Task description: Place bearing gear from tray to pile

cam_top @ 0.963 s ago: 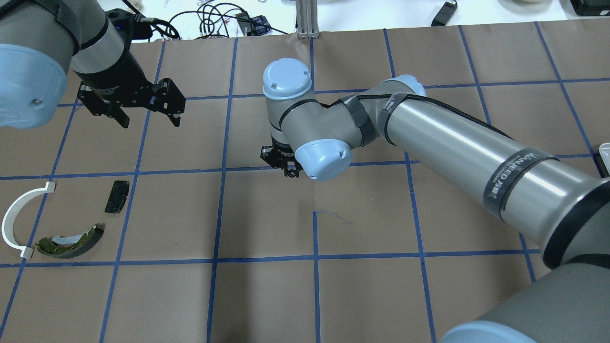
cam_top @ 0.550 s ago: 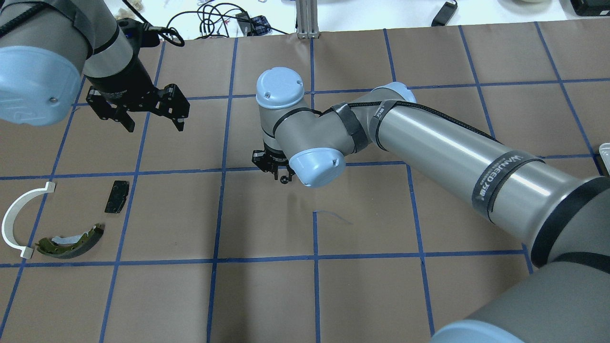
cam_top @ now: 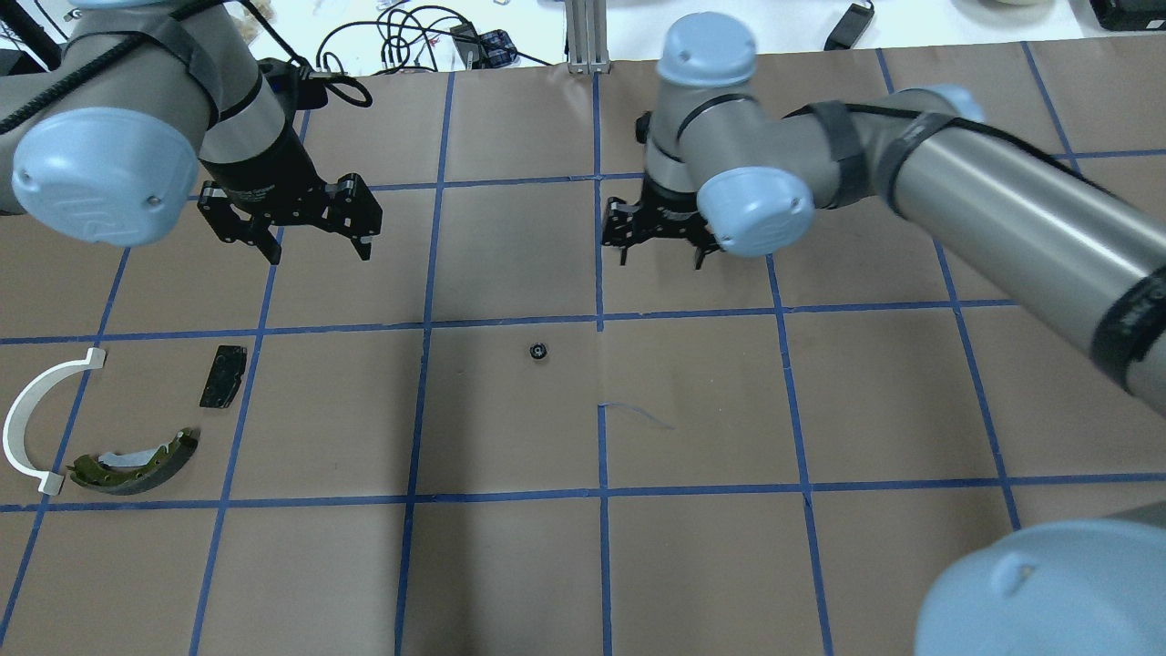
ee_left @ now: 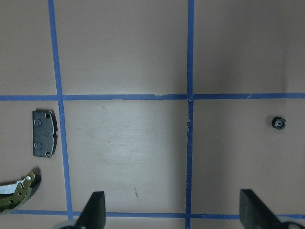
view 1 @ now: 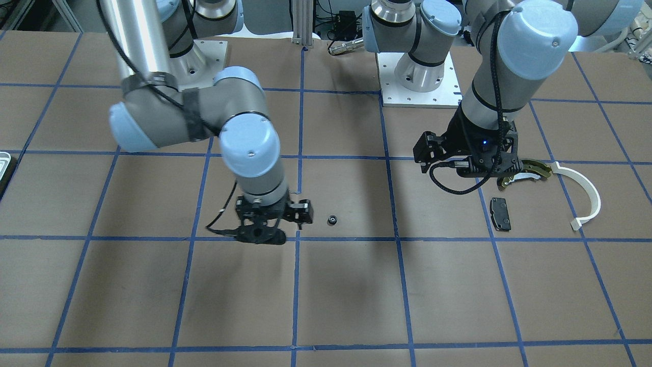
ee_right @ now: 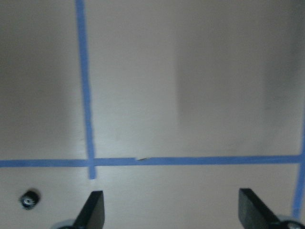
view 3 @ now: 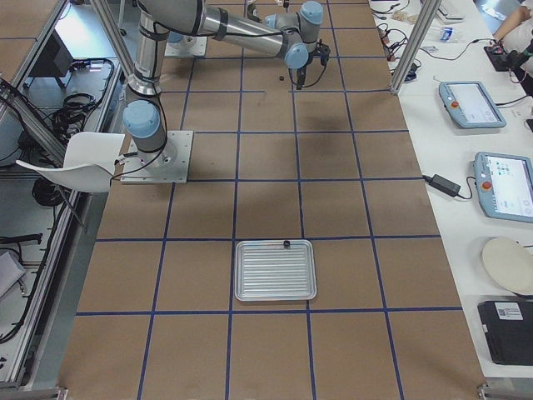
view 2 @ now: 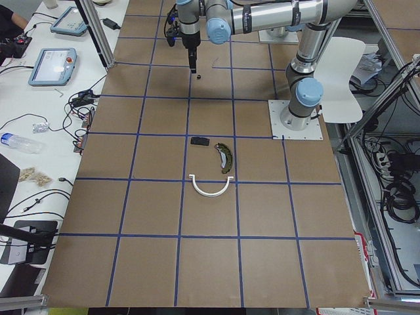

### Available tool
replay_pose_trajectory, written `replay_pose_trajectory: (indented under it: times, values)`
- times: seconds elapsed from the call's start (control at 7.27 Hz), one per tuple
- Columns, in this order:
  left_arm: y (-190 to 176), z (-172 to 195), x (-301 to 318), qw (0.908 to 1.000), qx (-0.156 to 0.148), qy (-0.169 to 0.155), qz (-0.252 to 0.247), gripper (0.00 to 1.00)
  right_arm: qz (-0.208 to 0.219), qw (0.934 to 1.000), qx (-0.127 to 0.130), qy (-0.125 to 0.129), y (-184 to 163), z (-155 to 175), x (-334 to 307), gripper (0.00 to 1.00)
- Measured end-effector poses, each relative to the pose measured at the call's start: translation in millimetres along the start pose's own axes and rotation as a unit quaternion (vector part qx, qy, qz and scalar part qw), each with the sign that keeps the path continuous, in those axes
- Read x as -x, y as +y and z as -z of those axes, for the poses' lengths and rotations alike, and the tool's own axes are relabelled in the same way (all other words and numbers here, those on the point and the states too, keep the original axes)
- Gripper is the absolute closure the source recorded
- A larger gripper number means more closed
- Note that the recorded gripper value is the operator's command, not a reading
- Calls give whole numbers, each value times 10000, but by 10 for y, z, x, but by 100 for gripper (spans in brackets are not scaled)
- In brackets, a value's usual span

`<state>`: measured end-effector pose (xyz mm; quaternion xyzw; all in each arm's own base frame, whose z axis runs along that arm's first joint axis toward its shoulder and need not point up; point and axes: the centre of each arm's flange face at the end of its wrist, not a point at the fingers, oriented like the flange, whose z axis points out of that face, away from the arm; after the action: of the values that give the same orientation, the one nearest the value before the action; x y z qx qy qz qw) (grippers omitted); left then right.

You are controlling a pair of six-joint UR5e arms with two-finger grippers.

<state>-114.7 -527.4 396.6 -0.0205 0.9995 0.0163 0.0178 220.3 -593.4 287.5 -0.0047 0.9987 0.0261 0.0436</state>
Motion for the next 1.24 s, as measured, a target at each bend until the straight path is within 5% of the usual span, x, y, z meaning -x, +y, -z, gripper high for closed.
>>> replay_pose_trajectory:
  times: [0.28,0.69,1.24]
  values:
    - [4,-467,-526,9999,-119,59,-68,0,941,9955,132,-35,-171,349,-1595,0]
    - [99,-1175,-1392,9987,-143,160,-459,0,2156,9752,370,330,54,570,-3522,0]
    - [88,-1768,-1697,9971,226,322,-652,5,2781,9589,526,207,403,422,-4843,0]
